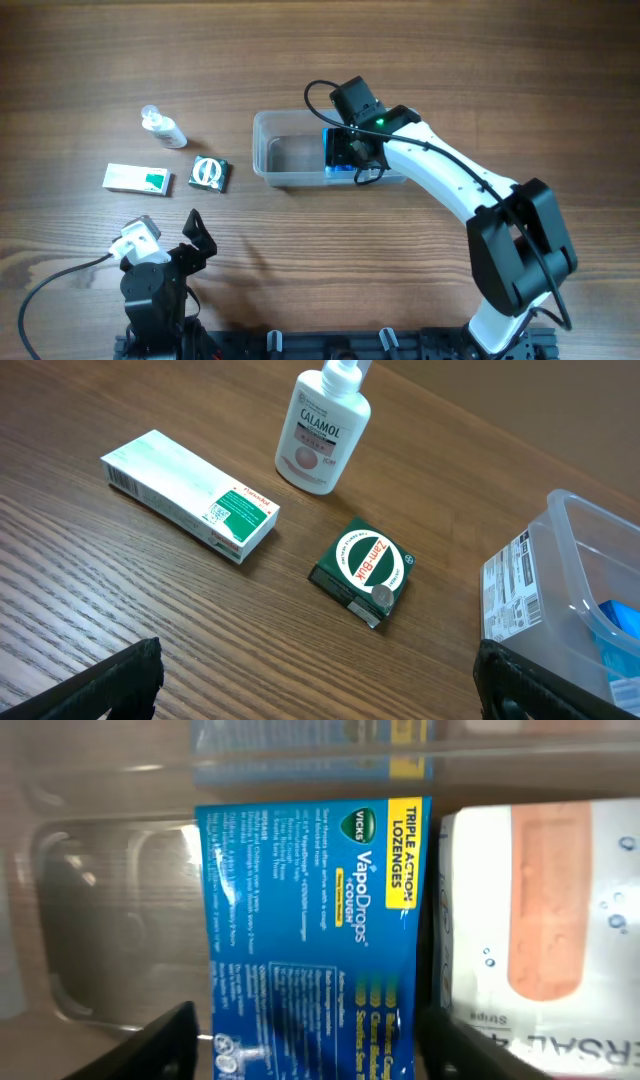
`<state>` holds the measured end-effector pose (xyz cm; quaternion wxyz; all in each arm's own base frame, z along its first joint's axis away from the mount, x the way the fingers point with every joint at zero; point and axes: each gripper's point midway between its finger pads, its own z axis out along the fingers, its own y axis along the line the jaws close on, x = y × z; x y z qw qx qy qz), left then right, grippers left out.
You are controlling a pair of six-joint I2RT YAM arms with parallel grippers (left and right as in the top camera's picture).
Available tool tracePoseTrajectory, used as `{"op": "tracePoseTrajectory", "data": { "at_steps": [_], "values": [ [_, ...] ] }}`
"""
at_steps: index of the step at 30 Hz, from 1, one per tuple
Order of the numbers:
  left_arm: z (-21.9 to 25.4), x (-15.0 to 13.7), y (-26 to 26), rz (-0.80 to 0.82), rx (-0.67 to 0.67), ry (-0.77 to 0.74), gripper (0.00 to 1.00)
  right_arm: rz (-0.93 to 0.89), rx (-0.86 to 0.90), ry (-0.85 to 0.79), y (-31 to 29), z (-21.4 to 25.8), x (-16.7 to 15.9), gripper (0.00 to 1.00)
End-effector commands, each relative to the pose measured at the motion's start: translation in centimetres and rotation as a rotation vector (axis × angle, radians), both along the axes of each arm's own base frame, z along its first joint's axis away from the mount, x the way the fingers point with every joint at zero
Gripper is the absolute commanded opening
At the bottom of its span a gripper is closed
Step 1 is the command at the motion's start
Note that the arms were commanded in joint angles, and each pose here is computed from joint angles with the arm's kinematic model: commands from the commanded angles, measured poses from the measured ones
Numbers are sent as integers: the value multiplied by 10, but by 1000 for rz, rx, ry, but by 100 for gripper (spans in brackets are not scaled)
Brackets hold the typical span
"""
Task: Pack container
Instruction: 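Lower the Vicks box beside the Hansaplast box and release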
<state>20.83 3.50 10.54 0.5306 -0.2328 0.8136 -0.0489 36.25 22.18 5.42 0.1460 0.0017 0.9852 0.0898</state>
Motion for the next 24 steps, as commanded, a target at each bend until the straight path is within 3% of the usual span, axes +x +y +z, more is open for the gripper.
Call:
{"op": "tracePoseTrajectory", "data": {
  "at_steps": [1, 5, 8, 17, 24],
  "values": [
    [1, 0, 0, -1, 5, -8, 100, 11, 38, -52, 4, 25, 2, 54],
    [1, 0, 0, -1, 5, -8, 100, 39, 82, -101, 13, 38, 8, 22],
    [1, 0, 0, -1, 4, -8, 100, 48, 101, -96, 18, 34, 10, 7],
    [1, 0, 0, -1, 4, -8, 100, 223, 197, -106, 52, 12, 18, 5],
    [1, 0, 0, -1, 5, -8, 100, 283, 152, -79, 50, -9, 15, 11]
  ]
}}
